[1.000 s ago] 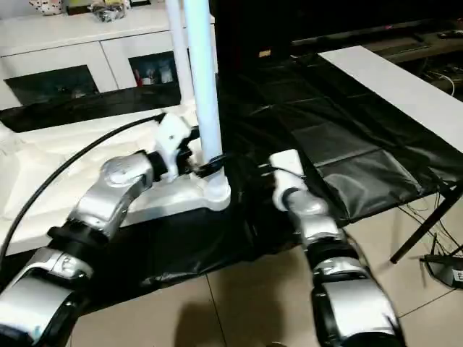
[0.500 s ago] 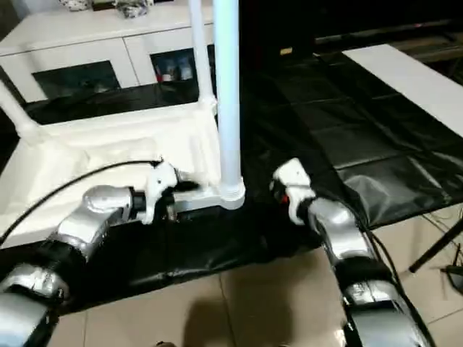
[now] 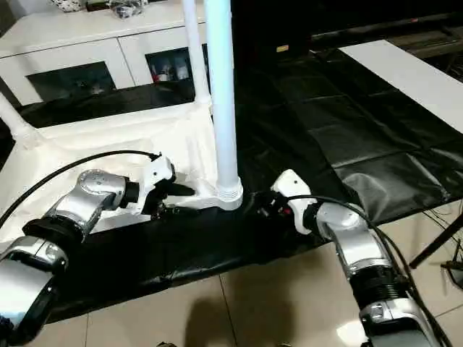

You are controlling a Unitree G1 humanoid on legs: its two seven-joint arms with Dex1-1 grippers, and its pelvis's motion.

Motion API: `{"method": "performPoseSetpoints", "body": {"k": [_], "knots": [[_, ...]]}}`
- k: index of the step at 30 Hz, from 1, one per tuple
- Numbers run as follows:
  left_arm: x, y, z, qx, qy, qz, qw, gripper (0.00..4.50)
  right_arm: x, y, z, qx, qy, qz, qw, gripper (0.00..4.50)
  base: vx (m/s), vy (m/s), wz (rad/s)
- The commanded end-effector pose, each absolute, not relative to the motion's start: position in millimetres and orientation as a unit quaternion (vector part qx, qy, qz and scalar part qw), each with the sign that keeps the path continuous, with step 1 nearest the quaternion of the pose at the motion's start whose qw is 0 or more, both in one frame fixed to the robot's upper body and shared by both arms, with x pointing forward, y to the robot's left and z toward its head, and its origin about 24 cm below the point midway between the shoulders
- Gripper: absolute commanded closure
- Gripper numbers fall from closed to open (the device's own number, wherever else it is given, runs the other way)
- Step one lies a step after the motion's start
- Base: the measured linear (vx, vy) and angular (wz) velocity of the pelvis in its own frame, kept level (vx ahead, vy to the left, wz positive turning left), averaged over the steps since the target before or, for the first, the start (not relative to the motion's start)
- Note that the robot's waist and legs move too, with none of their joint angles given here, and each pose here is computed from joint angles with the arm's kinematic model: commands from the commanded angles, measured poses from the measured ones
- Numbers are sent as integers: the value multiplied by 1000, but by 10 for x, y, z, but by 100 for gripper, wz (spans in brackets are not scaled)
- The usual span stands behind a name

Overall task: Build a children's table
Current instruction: Rotate table base

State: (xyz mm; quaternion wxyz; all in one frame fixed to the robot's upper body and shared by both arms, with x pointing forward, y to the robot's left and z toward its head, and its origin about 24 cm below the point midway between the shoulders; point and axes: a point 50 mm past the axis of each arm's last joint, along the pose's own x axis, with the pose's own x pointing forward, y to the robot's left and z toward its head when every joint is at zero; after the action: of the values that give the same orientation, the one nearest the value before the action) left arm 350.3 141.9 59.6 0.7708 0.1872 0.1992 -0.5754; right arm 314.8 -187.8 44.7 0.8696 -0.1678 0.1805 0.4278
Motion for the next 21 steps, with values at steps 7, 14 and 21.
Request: {"method": "performPoseSetpoints", "body": {"k": [7, 14, 21], "knots": [[3575, 1443, 651, 209, 200, -562, 775, 259, 3063, -1824, 502, -157, 189, 472, 847, 63, 0, 0, 0], [3598, 1442, 643, 229, 207, -555, 772, 317, 2911, -1804, 537, -140, 206, 526, 814, 63, 0, 0, 0], [3580, 1477, 587, 251, 232, -556, 757, 371, 2881, -1823, 577, -131, 209, 531, 811, 63, 0, 0, 0]]}}
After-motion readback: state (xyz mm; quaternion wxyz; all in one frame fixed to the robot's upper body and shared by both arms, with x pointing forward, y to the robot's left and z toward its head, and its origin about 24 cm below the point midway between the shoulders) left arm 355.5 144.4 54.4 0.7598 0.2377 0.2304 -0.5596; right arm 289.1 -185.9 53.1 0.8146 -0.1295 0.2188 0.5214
